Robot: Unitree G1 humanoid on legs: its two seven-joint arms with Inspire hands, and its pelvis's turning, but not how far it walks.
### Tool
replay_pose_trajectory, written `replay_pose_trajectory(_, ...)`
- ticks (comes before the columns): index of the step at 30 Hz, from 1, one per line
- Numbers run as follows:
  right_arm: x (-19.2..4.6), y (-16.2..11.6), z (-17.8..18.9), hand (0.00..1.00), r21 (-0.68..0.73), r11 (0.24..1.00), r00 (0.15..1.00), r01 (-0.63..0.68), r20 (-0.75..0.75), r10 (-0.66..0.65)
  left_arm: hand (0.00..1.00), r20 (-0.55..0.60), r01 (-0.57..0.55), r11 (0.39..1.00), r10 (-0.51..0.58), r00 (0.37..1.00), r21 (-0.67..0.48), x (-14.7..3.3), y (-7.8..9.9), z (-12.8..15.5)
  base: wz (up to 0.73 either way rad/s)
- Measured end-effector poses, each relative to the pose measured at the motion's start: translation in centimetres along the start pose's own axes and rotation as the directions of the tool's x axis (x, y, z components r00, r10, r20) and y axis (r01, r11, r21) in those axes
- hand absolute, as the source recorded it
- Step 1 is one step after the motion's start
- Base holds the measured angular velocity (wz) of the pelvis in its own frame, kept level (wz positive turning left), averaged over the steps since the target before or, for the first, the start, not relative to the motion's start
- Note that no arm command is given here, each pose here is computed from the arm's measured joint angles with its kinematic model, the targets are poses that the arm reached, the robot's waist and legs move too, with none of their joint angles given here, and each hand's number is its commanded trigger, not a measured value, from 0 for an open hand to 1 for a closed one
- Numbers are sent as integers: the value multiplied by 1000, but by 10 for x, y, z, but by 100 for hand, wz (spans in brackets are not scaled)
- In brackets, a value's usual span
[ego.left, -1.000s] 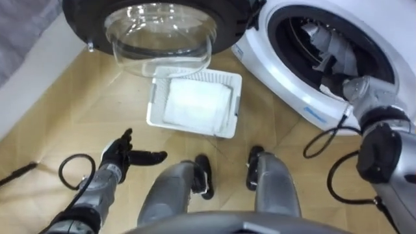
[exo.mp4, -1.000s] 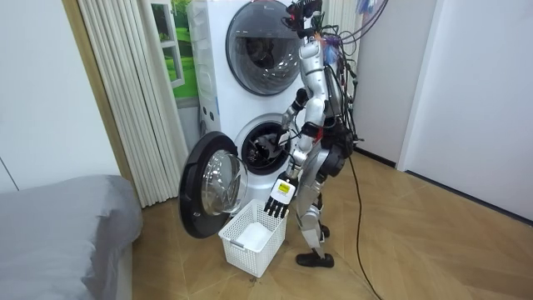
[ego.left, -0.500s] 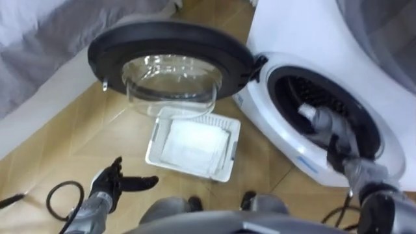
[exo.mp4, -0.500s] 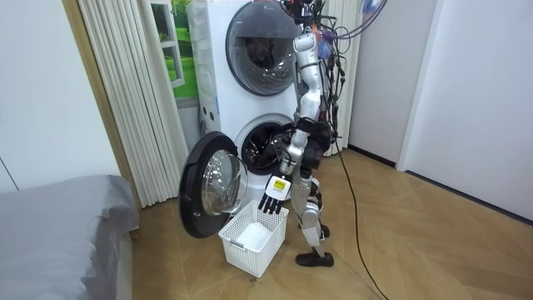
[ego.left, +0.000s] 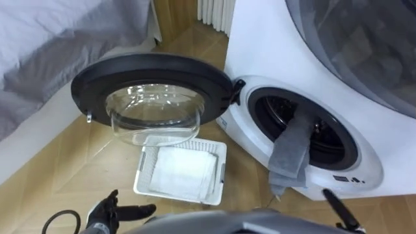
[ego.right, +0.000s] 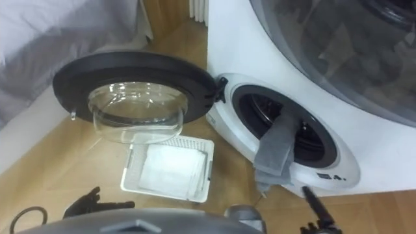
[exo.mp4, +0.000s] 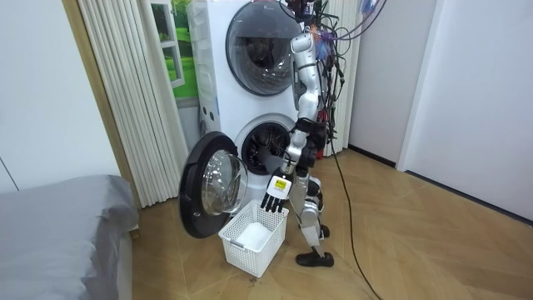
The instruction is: Put towel into washing machine
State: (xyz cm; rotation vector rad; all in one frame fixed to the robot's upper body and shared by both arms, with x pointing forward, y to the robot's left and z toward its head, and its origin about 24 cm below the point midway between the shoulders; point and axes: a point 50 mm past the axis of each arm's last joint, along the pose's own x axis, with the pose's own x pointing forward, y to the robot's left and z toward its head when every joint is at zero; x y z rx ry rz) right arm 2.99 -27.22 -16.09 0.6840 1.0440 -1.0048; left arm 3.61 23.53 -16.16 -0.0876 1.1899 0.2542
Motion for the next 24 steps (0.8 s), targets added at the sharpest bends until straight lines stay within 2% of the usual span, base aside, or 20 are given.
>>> replay_pose_trajectory(2, 0, 3, -3, 0, -129, 991, 1000, -24, -9, 24, 0, -19, -11, 1000, 11, 1000, -8, -1, 2, -5, -5)
replay_pose_trajectory(6, 0, 6, -8, 0, -282, 958, 999, -49, -27, 43, 0, -25, -21, 1000, 21, 999, -23, -1, 4, -7, -6)
replay_pose_trajectory(8, -1, 5, -12, 0, -407, 910, 997, -78, -50, 63, 0, -32, -34, 999, 33, 999, -32, -2, 7, -10, 0)
replay_pose_trajectory(12, -2, 3, -20, 0, -568, 815, 993, -117, -95, 76, 0, -46, -42, 998, 40, 998, -41, -2, 8, -12, 0)
replay_pose_trajectory(14, -2, 6, -24, 0, -675, 723, 989, -147, -120, 89, 0, -52, -44, 998, 42, 998, -43, -2, 8, -13, 0)
replay_pose_trajectory(17, -2, 8, -25, 0, -726, 669, 987, -157, -127, 95, 0, -51, -50, 998, 49, 998, -37, -2, 9, -12, 0)
replay_pose_trajectory(24, -3, 12, -27, 0, -756, 621, 978, -207, -162, 128, 0, -42, -72, 997, 73, 996, 23, 0, 9, -6, 0)
